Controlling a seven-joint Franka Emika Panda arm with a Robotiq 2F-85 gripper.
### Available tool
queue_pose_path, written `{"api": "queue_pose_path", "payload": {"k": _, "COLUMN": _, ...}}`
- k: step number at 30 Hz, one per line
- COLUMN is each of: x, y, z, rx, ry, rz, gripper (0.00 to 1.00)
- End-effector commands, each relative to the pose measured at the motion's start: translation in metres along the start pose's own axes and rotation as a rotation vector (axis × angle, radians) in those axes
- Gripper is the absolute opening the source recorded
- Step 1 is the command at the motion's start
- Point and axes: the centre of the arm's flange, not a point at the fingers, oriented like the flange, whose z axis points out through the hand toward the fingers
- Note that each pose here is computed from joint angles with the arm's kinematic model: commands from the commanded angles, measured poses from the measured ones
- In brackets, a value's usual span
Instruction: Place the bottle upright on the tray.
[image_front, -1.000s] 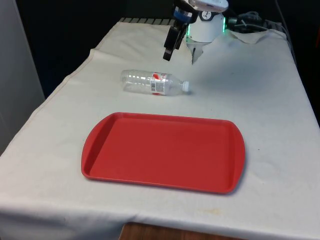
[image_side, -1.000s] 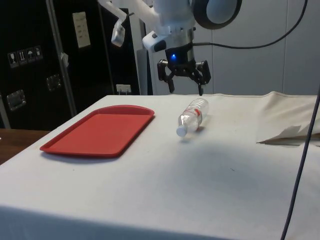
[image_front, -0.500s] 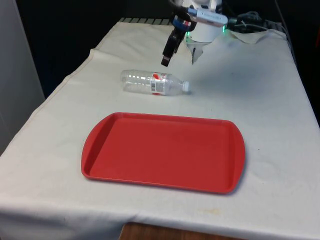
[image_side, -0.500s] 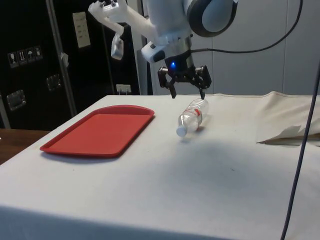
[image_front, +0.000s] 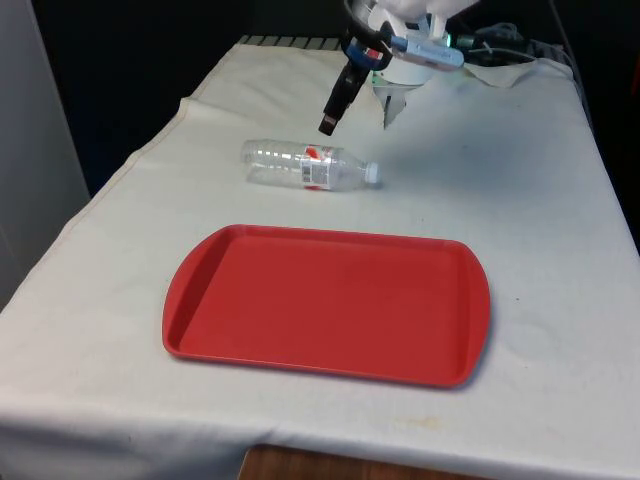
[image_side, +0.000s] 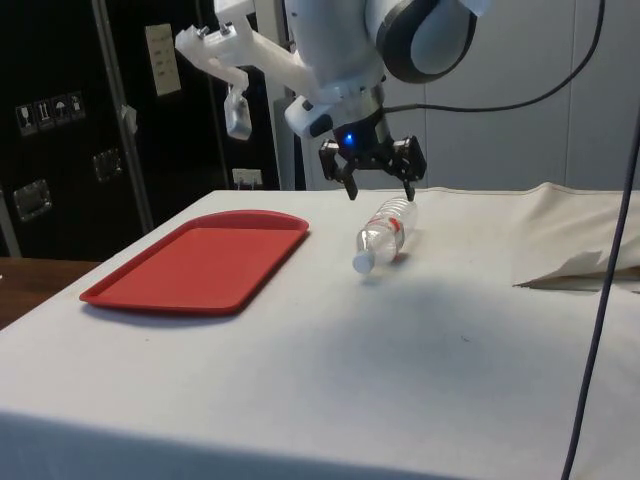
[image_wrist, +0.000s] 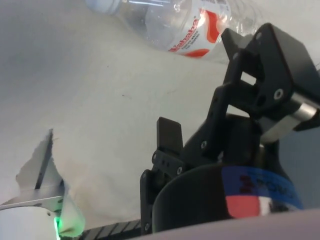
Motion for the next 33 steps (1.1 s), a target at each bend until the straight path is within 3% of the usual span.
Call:
{"api": "queue_pose_path", "payload": {"k": 1, "x": 0.001, "y": 0.002, "z": 0.0, "rx": -0.008, "ry": -0.02, "rz": 0.002, "gripper": 1.0}}
{"api": "queue_pose_path", "payload": {"k": 2, "x": 0.001, "y": 0.0, "z": 0.001, "rx": 0.0, "ry": -0.005, "rz": -0.002, "gripper": 1.0}}
{"api": "queue_pose_path", "payload": {"k": 3, "x": 0.002, "y": 0.002, "z": 0.001, "rx": -0.01, "ry": -0.027, "rz": 0.004, "gripper": 1.0}}
{"api": "queue_pose_path", "payload": {"k": 10, "x": 0.005, "y": 0.001, "z": 0.006, "rx": -0.019, "ry": -0.055, "rz": 0.01, "gripper": 1.0}}
{"api": "queue_pose_path", "payload": {"k": 11, "x": 0.004, "y": -0.001, "z": 0.006, "rx": -0.01, "ry": -0.041, "rz": 0.006, "gripper": 1.0}}
{"api": "queue_pose_path", "payload": {"k": 13, "x": 0.006, "y": 0.002, "z": 0.008, "rx": -0.022, "ry": -0.067, "rz": 0.012, "gripper": 1.0}}
{"api": "queue_pose_path", "payload": {"k": 19, "x": 0.011, "y": 0.003, "z": 0.013, "rx": -0.027, "ry": -0.097, "rz": 0.015, "gripper": 1.0}}
{"api": "queue_pose_path", "payload": {"k": 20, "x": 0.011, "y": 0.0, "z": 0.013, "rx": -0.019, "ry": -0.079, "rz": 0.012, "gripper": 1.0}}
{"api": "queue_pose_path", "payload": {"k": 21, "x": 0.012, "y": 0.003, "z": 0.014, "rx": -0.027, "ry": -0.102, "rz": 0.016, "gripper": 1.0}}
{"api": "queue_pose_path", "payload": {"k": 26, "x": 0.016, "y": 0.005, "z": 0.018, "rx": -0.029, "ry": -0.131, "rz": 0.02, "gripper": 1.0}}
{"api": "queue_pose_path", "payload": {"k": 27, "x": 0.015, "y": 0.003, "z": 0.019, "rx": -0.021, "ry": -0.113, "rz": 0.017, "gripper": 1.0}}
{"api": "queue_pose_path", "payload": {"k": 28, "x": 0.017, "y": 0.005, "z": 0.019, "rx": -0.03, "ry": -0.136, "rz": 0.02, "gripper": 1.0}}
{"api": "queue_pose_path", "payload": {"k": 33, "x": 0.022, "y": 0.005, "z": 0.023, "rx": -0.029, "ry": -0.165, "rz": 0.024, "gripper": 1.0}}
